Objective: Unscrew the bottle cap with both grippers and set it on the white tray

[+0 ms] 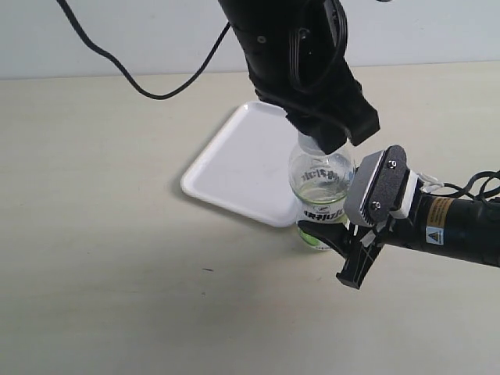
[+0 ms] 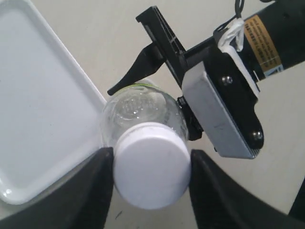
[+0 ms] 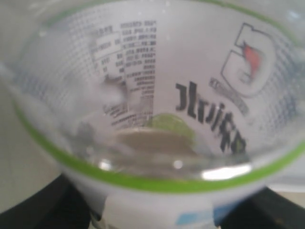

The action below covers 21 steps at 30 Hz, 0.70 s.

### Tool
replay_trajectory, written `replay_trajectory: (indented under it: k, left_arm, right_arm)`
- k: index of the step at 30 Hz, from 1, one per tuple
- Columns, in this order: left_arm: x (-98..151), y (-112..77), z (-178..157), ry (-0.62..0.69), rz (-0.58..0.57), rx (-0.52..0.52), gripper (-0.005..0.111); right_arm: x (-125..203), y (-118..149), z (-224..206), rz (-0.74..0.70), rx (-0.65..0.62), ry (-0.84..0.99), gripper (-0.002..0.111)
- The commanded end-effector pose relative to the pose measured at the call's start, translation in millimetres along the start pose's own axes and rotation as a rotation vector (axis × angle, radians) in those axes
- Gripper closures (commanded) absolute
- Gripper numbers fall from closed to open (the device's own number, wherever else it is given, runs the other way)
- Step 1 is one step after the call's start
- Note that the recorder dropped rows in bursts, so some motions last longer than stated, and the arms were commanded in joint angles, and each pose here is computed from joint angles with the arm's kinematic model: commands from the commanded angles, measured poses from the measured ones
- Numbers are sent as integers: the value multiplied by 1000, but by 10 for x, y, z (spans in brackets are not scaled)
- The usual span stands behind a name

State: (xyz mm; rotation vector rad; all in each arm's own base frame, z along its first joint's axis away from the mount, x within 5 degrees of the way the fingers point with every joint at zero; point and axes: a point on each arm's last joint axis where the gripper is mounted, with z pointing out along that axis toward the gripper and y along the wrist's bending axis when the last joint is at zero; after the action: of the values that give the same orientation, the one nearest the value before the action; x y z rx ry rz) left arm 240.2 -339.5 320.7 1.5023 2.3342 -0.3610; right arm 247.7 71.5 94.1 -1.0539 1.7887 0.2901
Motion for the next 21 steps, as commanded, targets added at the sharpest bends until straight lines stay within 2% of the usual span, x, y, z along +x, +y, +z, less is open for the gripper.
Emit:
replay_trajectory:
  k: [1,8,12,14,18,21]
  left_arm:
    - [21,-54,-57,20,-118,48,107]
    - [11,-83,-58,16,-222,81,107]
    - [-6,-80,-58,-5,-184,79,106]
    - [-19,-76,-58,-22,-126,76,99]
    - [-31,-71,-58,-36,-118,71,63]
    - [-28,-60,-57,-33,-113,58,48]
  right_arm:
    - [71,12,-6,2,-11,74,108]
    - [71,12,-6,2,-11,74,108]
    - [71,12,-6,2,-11,74,108]
    - [74,13,-6,2,-11,78,108]
    - [75,13,-6,4,-11,78,108]
    - [75,13,-6,4,-11,78,108]
